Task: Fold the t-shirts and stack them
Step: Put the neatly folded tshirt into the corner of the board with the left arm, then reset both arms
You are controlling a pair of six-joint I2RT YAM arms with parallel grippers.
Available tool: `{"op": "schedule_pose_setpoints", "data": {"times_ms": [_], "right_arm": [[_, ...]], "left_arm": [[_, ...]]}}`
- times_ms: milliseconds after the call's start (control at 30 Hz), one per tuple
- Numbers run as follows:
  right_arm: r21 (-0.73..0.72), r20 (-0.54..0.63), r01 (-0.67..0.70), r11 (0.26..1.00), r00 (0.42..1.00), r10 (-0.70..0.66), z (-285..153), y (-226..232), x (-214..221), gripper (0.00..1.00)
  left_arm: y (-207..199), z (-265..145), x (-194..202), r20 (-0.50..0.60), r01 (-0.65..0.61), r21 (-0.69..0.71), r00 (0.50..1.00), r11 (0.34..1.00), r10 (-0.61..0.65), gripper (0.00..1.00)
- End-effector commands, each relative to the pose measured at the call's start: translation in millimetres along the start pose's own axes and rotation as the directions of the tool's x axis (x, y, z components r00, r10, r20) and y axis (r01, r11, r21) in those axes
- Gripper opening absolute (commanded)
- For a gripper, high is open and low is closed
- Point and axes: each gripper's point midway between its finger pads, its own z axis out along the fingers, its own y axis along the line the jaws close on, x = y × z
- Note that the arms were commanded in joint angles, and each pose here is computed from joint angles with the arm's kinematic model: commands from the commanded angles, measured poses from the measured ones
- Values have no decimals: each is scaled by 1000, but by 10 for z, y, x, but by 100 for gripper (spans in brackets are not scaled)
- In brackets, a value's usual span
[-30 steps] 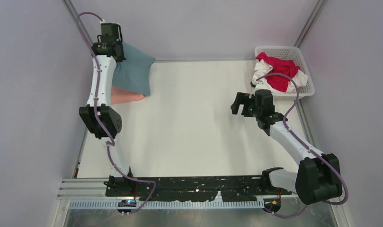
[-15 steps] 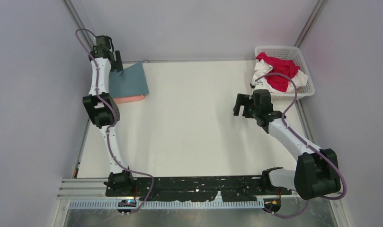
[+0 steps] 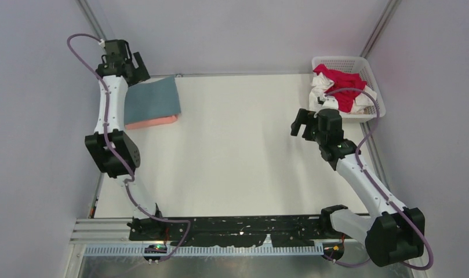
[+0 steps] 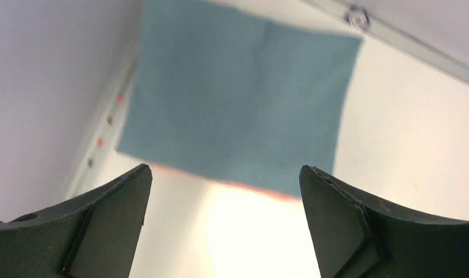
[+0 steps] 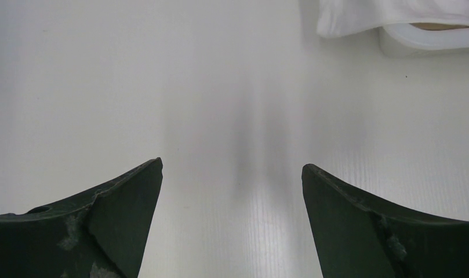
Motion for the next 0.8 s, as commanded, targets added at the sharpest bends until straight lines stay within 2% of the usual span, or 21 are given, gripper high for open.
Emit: {"op": "schedule_pose_setpoints", "data": {"times_ms": [0,33,200,367,433,567,767], "right_arm": [[-3,101,-89,996,991,89,-165,-5,-216,95],[-8,100,-95,995,990,95,-177,-3,-199,95],[-32,91,-120,992,988,123,-265,-30,23,95],[-19,72,-120,993,990,121,-298,-129,315,95],[-24,96,-131,991,987,132,-324,-150,354,95],[-4,147,-149,989,978,148,-339,-233,384,95],[23,224,-169,985,962,159,-390,-308,257,95]], "left_arm": [[-561,-639,520,-30,73,203,997,976,-68,100],[-656,-907,497,55,86,260,993,962,-103,100],[-1047,-1598,1372,164,61,515,972,855,-168,99],[-833,-1743,2298,140,54,530,979,846,-150,100],[-619,-1635,2664,112,69,480,984,875,-139,100],[-413,-1636,2926,112,101,466,979,879,-172,100],[-217,-1712,2818,191,88,419,964,904,-183,99]]}}
